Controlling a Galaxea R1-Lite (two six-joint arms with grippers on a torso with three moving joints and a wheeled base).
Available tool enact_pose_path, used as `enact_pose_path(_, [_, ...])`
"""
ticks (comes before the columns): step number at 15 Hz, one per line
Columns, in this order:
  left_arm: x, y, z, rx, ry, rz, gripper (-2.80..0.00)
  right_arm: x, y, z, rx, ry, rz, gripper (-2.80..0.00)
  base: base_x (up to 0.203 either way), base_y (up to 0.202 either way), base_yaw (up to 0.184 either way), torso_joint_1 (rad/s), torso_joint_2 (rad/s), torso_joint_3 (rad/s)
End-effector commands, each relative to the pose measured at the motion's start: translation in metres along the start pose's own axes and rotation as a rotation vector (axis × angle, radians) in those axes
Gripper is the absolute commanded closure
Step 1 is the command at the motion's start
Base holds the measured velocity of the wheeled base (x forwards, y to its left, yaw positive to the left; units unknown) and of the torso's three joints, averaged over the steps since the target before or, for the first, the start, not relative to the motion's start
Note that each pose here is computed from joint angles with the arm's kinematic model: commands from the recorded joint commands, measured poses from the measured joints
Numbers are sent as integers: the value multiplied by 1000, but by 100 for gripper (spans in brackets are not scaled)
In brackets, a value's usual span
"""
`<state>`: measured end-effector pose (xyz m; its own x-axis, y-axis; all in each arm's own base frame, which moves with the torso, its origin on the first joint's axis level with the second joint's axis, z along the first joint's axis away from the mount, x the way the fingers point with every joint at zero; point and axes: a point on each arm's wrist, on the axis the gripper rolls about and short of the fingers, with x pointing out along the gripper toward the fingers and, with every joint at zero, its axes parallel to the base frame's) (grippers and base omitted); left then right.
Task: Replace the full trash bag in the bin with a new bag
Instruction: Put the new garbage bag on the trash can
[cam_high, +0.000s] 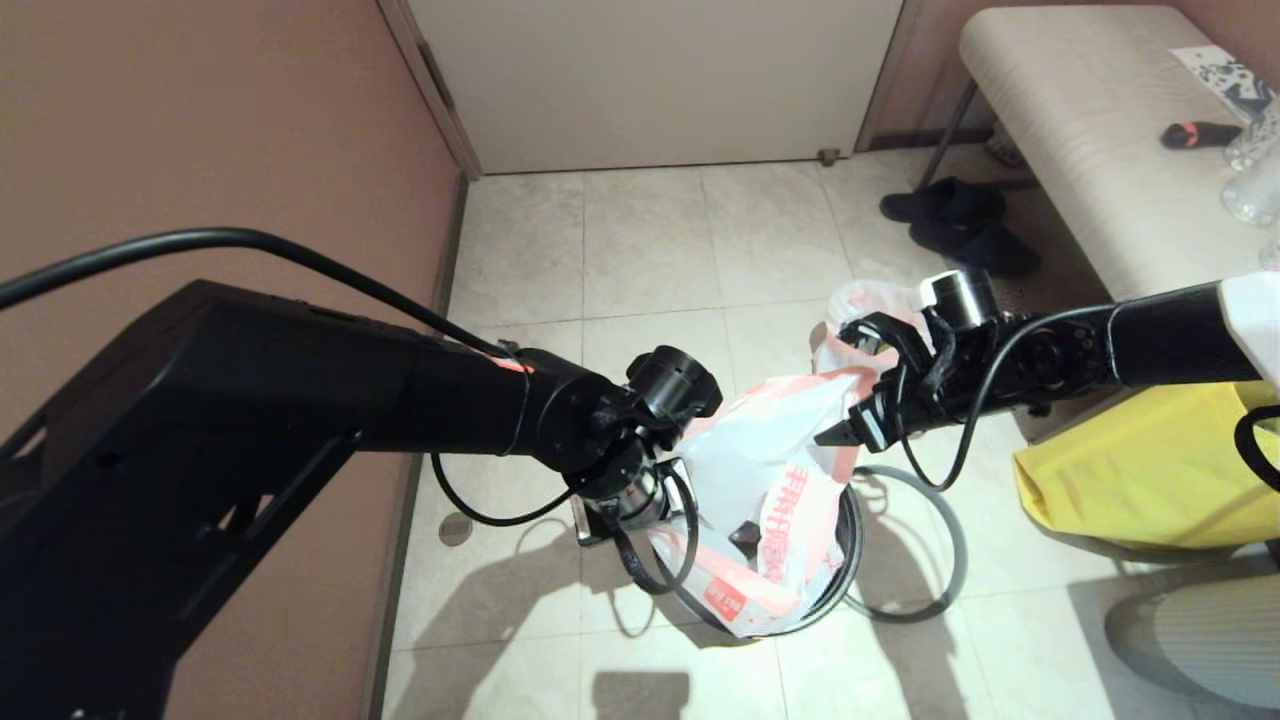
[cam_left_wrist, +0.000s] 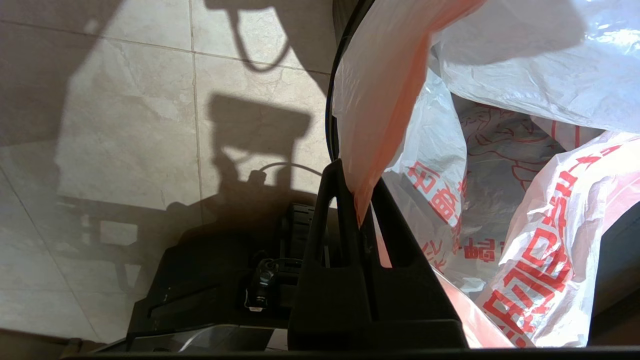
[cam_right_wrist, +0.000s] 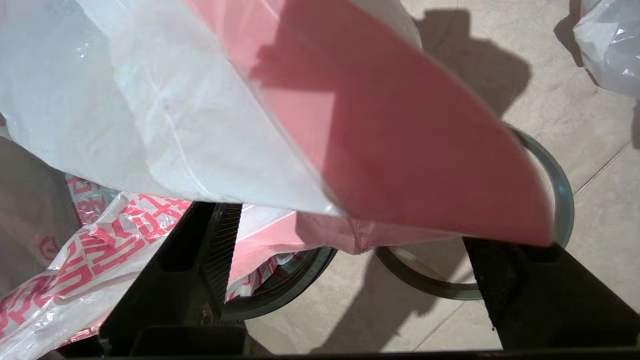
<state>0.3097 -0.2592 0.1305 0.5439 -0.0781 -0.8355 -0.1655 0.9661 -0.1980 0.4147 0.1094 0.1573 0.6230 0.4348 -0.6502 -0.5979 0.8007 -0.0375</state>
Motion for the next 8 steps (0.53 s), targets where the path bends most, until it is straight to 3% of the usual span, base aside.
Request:
enact_pose_path(1, [0, 0, 0, -5, 0, 3, 0, 10, -3, -7, 8, 19, 6, -280, 0, 0, 0, 0, 0, 0])
enact_pose_path(2, [-1, 0, 0, -5, 0, 3, 0, 10, -3, -7, 5, 20, 8, -280, 0, 0, 0, 0, 0, 0])
enact_pose_path(3, [0, 1, 0, -6, 0, 5, 0, 10, -3, -7, 4, 25, 8, 0, 0, 0, 0, 0, 0, 0])
enact_pose_path(8, [-3, 2, 0, -6, 0, 5, 0, 10, -2, -6, 4, 19, 9, 0, 0, 0, 0, 0, 0, 0])
